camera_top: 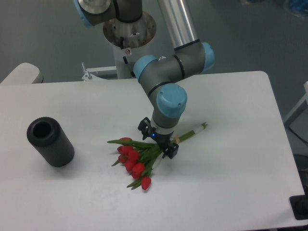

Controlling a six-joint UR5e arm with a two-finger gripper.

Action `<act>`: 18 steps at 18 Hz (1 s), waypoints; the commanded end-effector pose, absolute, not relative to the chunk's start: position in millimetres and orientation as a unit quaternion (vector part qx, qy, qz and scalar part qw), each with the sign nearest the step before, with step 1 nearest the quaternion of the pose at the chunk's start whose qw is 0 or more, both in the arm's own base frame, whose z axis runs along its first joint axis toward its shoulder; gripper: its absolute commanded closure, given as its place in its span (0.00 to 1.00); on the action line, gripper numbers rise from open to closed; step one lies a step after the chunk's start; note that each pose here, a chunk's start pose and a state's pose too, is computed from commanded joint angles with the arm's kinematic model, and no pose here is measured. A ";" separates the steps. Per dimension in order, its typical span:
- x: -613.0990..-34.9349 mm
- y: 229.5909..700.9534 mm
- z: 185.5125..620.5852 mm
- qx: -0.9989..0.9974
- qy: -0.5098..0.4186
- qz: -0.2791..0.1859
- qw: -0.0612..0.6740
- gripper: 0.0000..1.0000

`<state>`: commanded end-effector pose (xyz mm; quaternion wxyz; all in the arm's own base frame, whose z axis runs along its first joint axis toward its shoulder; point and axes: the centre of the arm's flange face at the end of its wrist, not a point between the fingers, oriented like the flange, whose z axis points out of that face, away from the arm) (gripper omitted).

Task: Pick up the flowers from the table
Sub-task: 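Close the gripper around the tulip stems, then lift the tulip bundle up off the table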

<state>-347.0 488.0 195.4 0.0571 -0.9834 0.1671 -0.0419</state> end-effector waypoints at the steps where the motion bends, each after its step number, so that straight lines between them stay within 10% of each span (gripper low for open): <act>1: -347.1 488.0 194.5 -0.984 0.166 -0.041 0.058 0.00; 7: -342.1 494.2 188.3 -0.982 0.173 -0.037 0.059 0.01; 12: -342.4 494.6 189.8 -0.982 0.174 -0.036 0.061 0.40; 18: -344.7 495.4 194.0 -0.982 0.178 -0.032 0.063 0.61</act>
